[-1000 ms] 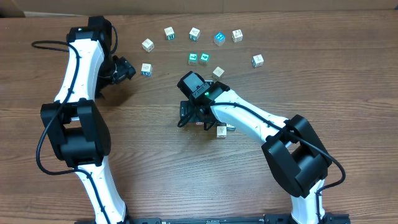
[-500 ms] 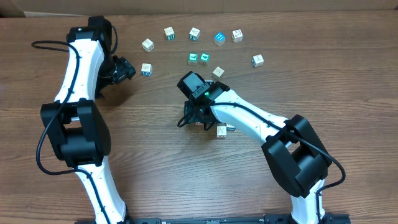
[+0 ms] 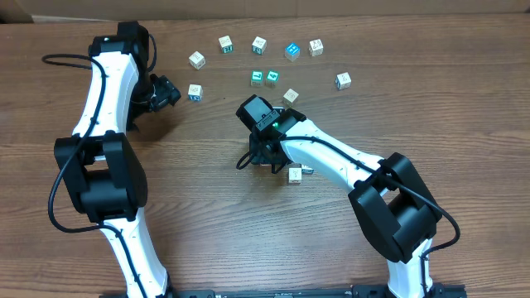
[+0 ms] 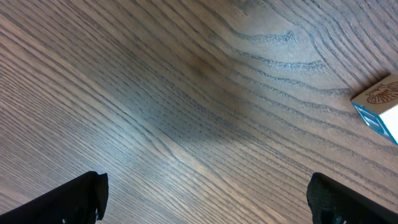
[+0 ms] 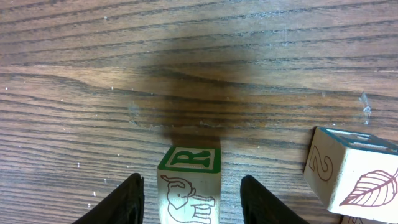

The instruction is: Form a circle

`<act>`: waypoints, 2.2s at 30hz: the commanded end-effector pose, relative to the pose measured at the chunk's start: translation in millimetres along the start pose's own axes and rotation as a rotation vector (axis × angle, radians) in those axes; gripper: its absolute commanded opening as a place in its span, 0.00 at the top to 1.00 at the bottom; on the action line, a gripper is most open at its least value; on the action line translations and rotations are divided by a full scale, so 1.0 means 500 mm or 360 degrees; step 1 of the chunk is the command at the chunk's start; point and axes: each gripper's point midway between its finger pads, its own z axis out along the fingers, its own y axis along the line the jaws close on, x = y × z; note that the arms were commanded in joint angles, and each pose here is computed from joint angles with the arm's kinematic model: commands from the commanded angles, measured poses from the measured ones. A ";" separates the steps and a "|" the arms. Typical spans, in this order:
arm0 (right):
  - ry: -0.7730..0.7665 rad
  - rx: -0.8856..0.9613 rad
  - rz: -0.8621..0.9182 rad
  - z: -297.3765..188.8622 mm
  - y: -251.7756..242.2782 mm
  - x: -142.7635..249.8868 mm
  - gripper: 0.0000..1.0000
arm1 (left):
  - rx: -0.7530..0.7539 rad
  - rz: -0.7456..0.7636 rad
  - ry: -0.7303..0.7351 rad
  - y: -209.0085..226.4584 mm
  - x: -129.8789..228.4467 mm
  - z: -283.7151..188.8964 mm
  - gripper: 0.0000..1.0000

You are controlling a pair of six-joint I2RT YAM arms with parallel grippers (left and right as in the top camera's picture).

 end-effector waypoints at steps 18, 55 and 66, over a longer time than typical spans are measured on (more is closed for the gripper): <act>0.0006 0.0027 0.0004 0.012 -0.009 0.002 0.56 | 0.0015 0.0028 -0.0018 -0.008 -0.005 -0.006 0.01; 0.0006 0.0026 0.0005 0.012 -0.009 0.002 0.66 | 0.0015 0.0028 -0.0018 -0.008 -0.005 -0.006 0.01; 0.0014 0.0034 0.0004 0.012 -0.011 0.004 0.71 | 0.0015 0.0028 -0.0018 -0.008 -0.005 -0.006 0.00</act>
